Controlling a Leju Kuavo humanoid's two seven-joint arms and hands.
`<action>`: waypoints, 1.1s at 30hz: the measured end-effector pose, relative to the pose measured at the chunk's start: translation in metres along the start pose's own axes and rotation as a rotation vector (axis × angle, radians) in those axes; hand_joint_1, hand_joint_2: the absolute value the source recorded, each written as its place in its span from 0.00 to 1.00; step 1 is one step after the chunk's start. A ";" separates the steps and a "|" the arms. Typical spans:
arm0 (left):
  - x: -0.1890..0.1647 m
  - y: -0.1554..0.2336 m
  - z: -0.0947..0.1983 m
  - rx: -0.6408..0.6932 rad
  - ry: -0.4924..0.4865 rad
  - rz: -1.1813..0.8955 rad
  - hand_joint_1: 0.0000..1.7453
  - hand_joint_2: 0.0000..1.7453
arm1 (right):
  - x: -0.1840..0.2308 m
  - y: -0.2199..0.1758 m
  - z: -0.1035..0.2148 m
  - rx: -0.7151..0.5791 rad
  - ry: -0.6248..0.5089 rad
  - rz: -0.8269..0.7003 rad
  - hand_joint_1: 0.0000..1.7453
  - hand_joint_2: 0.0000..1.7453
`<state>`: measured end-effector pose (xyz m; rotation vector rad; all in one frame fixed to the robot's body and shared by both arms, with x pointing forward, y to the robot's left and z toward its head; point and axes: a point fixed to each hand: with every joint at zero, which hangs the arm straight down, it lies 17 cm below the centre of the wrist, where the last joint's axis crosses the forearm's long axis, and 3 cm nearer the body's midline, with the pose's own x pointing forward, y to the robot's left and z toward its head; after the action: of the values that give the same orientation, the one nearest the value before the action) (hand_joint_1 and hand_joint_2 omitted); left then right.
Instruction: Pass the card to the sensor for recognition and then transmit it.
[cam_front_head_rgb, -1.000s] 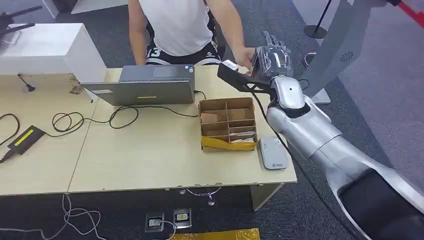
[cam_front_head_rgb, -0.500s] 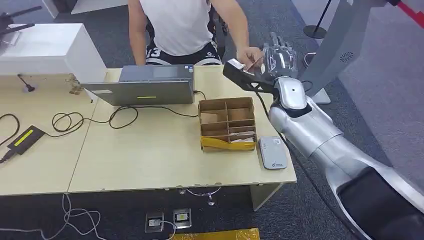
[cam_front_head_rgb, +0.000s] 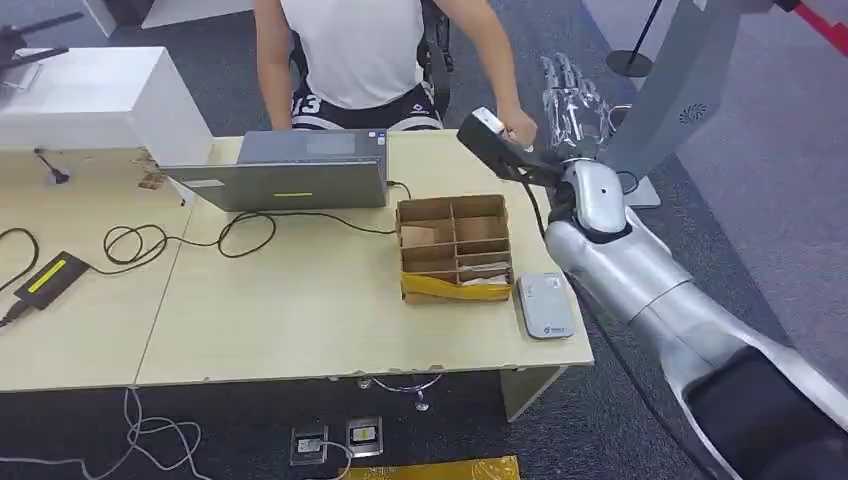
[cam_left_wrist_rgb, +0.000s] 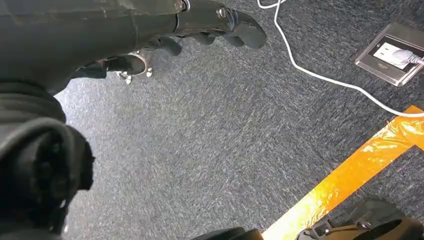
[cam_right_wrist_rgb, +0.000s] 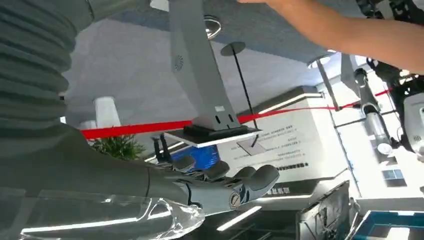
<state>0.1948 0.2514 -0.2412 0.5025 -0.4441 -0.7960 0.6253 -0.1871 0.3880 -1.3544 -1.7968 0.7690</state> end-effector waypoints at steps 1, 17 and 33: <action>0.000 0.000 0.000 0.000 0.000 0.000 0.00 0.00 | 0.001 -0.001 0.001 -0.005 -0.006 -0.013 0.00 1.00; -0.019 -0.014 0.007 0.002 0.024 0.060 0.00 0.00 | 0.107 0.005 0.119 0.161 -0.287 -0.526 0.00 1.00; -0.023 -0.012 0.006 -0.006 0.035 0.046 0.00 0.00 | 0.101 0.060 0.195 0.373 -0.330 -0.369 0.00 1.00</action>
<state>0.1704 0.2600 -0.2480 0.4984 -0.4187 -0.7434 0.4759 -0.0793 0.2542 -0.6579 -1.9527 1.0980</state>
